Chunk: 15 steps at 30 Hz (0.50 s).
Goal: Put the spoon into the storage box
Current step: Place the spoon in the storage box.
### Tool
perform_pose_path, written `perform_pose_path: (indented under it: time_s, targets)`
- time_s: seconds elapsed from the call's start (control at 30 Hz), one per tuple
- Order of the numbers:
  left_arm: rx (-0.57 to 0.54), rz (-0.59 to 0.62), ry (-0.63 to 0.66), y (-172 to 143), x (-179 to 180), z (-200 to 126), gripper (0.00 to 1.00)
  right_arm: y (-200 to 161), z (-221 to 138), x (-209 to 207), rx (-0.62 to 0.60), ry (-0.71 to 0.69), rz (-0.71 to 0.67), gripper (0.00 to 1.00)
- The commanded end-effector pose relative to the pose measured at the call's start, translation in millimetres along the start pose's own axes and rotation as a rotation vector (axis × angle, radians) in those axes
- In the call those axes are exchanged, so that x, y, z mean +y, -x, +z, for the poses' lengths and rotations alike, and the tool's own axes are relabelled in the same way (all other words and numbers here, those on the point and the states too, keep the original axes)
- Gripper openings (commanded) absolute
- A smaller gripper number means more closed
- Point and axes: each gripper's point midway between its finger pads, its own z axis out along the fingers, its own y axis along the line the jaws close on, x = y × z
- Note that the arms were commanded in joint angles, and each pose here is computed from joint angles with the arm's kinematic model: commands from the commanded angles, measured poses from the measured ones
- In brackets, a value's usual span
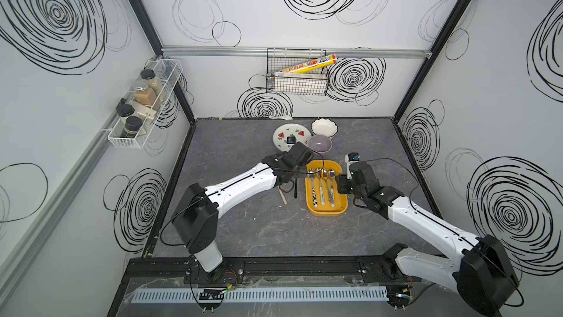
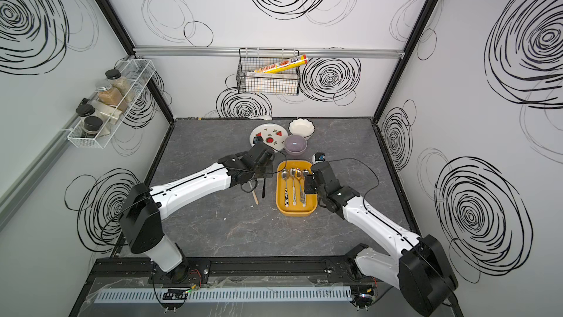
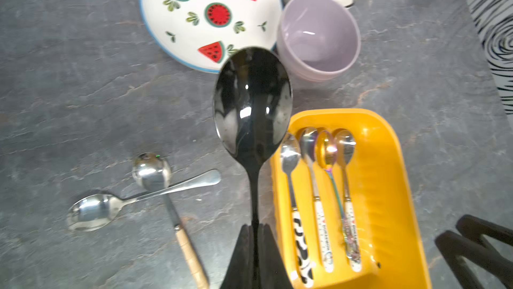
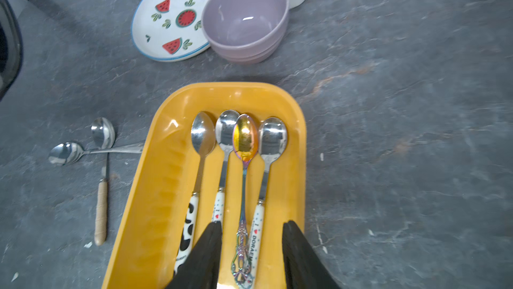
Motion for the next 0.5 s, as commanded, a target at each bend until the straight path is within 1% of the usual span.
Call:
perform_pose_path:
  time_s: [0.0,0.1,0.17,0.33,0.47]
  targets:
    - [0.013,0.017,0.002,-3.6,-26.3,6.2,0.0,12.8,-11.5,-26.2,-0.075,-0.116,0.064,0.39]
    - [0.017,0.028,-0.025,-2.6,-53.8,15.0,0.0,17.5,-18.0,-31.7,-0.101,-0.129,0.083,0.38]
    - [0.026,0.027,-0.024,-4.8,-64.9,25.5,0.0,19.1,-21.5,-31.9,-0.114,-0.122,0.089,0.37]
    - [0.072,0.009,-0.028,-19.8,-79.0,54.2,0.0,21.5,-30.3,-31.5,-0.149,-0.096,0.098,0.37]
    - [0.101,-0.001,0.001,-35.3,-76.1,75.3,0.0,22.2,-31.5,-30.8,-0.152,-0.09,0.094,0.37]
